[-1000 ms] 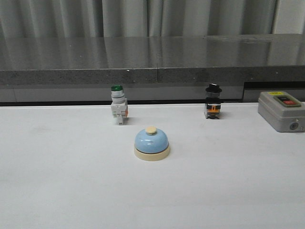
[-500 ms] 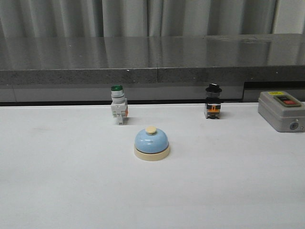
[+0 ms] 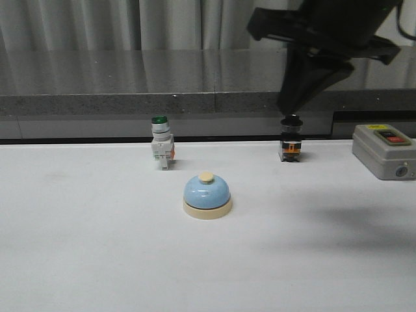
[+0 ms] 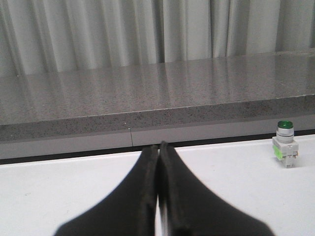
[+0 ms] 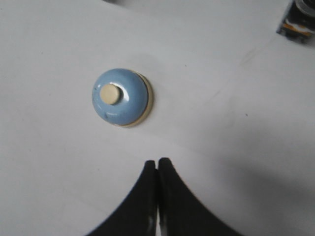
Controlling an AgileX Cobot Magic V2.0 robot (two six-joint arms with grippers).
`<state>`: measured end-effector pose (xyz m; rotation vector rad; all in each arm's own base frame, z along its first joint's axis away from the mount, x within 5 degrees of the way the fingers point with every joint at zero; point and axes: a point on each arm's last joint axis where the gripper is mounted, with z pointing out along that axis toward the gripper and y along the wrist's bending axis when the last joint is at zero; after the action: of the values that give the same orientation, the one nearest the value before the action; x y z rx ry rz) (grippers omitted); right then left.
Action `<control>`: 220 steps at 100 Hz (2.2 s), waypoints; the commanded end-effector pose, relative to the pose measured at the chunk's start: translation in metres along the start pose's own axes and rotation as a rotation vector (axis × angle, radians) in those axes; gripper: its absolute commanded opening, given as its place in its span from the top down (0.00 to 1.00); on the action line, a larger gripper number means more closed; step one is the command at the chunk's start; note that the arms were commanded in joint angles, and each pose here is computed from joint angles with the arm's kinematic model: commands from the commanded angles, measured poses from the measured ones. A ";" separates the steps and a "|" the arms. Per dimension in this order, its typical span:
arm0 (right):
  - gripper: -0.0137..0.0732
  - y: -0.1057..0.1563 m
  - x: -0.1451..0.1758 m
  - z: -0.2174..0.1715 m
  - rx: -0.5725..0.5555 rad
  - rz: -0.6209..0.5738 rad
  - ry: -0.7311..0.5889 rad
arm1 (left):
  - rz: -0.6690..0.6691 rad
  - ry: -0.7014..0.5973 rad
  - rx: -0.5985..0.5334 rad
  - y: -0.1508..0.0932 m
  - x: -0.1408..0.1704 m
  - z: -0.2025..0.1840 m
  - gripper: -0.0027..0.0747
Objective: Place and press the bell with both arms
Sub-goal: 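Move the closed right gripper above the bell's cream button, then lower the right gripper tips onto the bell button to press it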
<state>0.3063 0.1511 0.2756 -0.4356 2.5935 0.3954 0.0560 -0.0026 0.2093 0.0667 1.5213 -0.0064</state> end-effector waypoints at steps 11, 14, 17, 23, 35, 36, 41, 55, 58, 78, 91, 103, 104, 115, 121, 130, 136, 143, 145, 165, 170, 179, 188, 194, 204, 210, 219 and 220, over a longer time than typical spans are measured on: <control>0.91 0.022 -0.036 0.004 -0.043 -0.054 -0.101 | -0.017 -0.068 -0.004 0.000 0.005 -0.001 0.99; 0.91 0.025 -0.039 0.007 -0.048 -0.060 -0.101 | -0.017 -0.068 -0.004 0.000 0.005 -0.001 0.99; 0.91 0.028 -0.041 0.011 -0.051 -0.065 -0.095 | -0.017 -0.068 -0.004 0.000 0.005 -0.001 0.99; 0.91 0.033 -0.046 0.017 -0.058 -0.076 -0.097 | -0.017 -0.068 -0.004 0.000 0.005 -0.001 0.99; 0.91 0.043 -0.053 0.028 -0.073 -0.097 -0.089 | -0.017 -0.068 -0.004 0.000 0.005 -0.001 0.99; 0.91 0.044 -0.053 0.030 -0.073 -0.097 -0.083 | -0.017 -0.068 -0.004 0.000 0.005 -0.001 0.99; 0.91 0.046 -0.055 0.033 -0.077 -0.102 -0.077 | -0.017 -0.068 -0.004 0.000 0.005 -0.001 0.99; 0.91 0.051 -0.056 0.044 -0.081 -0.111 -0.057 | -0.017 -0.068 -0.004 0.000 0.005 -0.001 0.99; 0.91 0.051 -0.055 0.046 -0.081 -0.111 -0.049 | -0.017 -0.068 -0.004 0.000 0.005 -0.001 0.99; 0.91 0.050 -0.052 0.060 -0.077 -0.109 -0.015 | -0.017 -0.068 -0.004 0.000 0.005 -0.001 0.99; 0.91 0.049 -0.050 0.067 -0.074 -0.106 0.013 | -0.017 -0.068 -0.004 0.000 0.005 -0.001 0.99; 0.91 0.048 -0.049 0.069 -0.073 -0.105 0.019 | -0.017 -0.068 -0.004 0.000 0.005 -0.001 0.99; 0.91 0.048 -0.049 0.069 -0.073 -0.105 0.019 | -0.017 -0.068 -0.004 0.000 0.005 -0.001 0.99; 0.91 0.048 -0.049 0.069 -0.073 -0.105 0.017 | -0.017 -0.068 -0.004 0.000 0.005 -0.001 0.99; 0.91 0.048 -0.049 0.069 -0.073 -0.105 0.017 | -0.017 -0.068 -0.004 0.000 0.005 -0.001 0.99; 0.91 0.048 -0.049 0.069 -0.074 -0.105 0.017 | -0.017 -0.068 -0.004 0.000 0.005 -0.001 0.99; 0.91 0.048 -0.049 0.069 -0.074 -0.105 0.017 | -0.017 -0.068 -0.004 0.000 0.005 -0.001 0.99; 0.91 0.048 -0.049 0.069 -0.074 -0.105 0.017 | -0.017 -0.068 -0.004 0.000 0.005 -0.001 0.99; 0.91 0.048 -0.049 0.069 -0.075 -0.104 0.017 | -0.017 -0.068 -0.004 0.000 0.005 -0.001 0.99; 0.91 0.049 -0.049 0.069 -0.078 -0.100 0.017 | -0.017 -0.068 -0.004 0.000 0.005 -0.001 0.99; 0.91 0.049 -0.049 0.069 -0.078 -0.100 0.017 | -0.017 -0.068 -0.004 0.000 0.005 -0.001 0.99; 0.91 0.049 -0.049 0.069 -0.078 -0.100 0.017 | -0.017 -0.068 -0.004 0.000 0.005 -0.001 0.99; 0.91 0.049 -0.049 0.069 -0.078 -0.100 0.017 | -0.017 -0.068 -0.004 0.000 0.005 -0.001 0.99; 0.91 0.049 -0.049 0.069 -0.078 -0.100 0.017 | -0.017 -0.068 -0.004 0.000 0.005 -0.001 0.99; 0.91 0.049 -0.049 0.070 -0.078 -0.100 0.019 | -0.017 -0.068 -0.004 0.000 0.005 -0.001 0.99; 0.91 0.048 -0.048 0.072 -0.077 -0.099 0.024 | -0.017 -0.068 -0.004 0.000 0.005 -0.001 0.99; 0.91 0.047 -0.046 0.081 -0.073 -0.097 0.048 | -0.017 -0.068 -0.004 0.000 0.005 -0.001 0.99; 0.91 0.047 -0.045 0.083 -0.073 -0.096 0.052 | -0.017 -0.068 -0.004 0.000 0.005 -0.001 0.99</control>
<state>0.3586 0.2306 0.2143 -0.6091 2.6824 0.4141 0.0560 -0.0026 0.2093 0.0667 1.5213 -0.0064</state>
